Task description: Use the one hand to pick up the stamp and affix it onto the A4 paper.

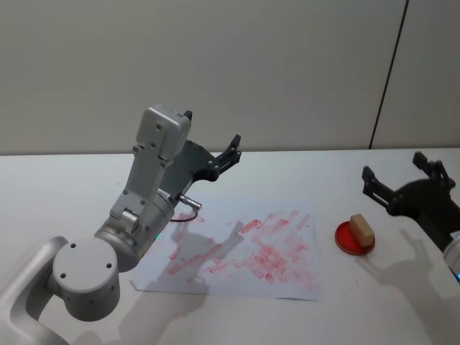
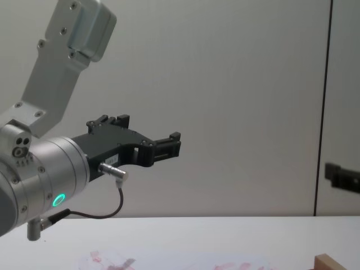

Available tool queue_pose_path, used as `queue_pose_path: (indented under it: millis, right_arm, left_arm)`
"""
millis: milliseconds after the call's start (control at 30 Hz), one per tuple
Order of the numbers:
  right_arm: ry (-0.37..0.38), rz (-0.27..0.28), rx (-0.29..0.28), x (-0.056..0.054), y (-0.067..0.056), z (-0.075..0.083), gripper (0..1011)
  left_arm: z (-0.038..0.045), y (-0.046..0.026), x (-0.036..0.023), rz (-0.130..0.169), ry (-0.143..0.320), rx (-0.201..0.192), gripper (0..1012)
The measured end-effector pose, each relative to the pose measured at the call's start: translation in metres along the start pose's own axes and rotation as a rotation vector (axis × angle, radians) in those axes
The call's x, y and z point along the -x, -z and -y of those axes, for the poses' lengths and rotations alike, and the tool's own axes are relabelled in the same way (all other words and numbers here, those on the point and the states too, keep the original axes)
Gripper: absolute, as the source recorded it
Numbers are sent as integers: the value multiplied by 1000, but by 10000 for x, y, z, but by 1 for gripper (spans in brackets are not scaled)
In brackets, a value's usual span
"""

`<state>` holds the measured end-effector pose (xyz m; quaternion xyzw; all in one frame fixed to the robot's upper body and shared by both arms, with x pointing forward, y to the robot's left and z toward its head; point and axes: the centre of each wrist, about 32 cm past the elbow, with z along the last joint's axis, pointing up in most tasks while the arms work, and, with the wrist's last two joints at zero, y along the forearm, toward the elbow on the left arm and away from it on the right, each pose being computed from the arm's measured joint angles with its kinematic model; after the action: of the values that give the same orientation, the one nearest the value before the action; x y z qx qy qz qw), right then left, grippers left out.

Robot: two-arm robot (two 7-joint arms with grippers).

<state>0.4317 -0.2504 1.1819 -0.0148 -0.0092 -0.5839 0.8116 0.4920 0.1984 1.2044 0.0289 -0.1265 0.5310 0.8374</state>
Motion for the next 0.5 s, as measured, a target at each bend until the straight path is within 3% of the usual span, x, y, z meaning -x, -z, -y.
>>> queue_pose_path:
  millis: [133, 200, 500]
  right_arm:
    - [4, -4, 35, -18, 33, 39, 1001]
    - [7, -10, 90, -37, 77, 69, 1001]
    - [8, -18, 183, -37, 197, 37, 1001]
  left_arm:
    - [0, 0, 0, 0, 0, 0, 1001]
    - [0, 0, 0, 0, 0, 0, 1001]
    - [0, 0, 0, 0, 0, 0, 1001]
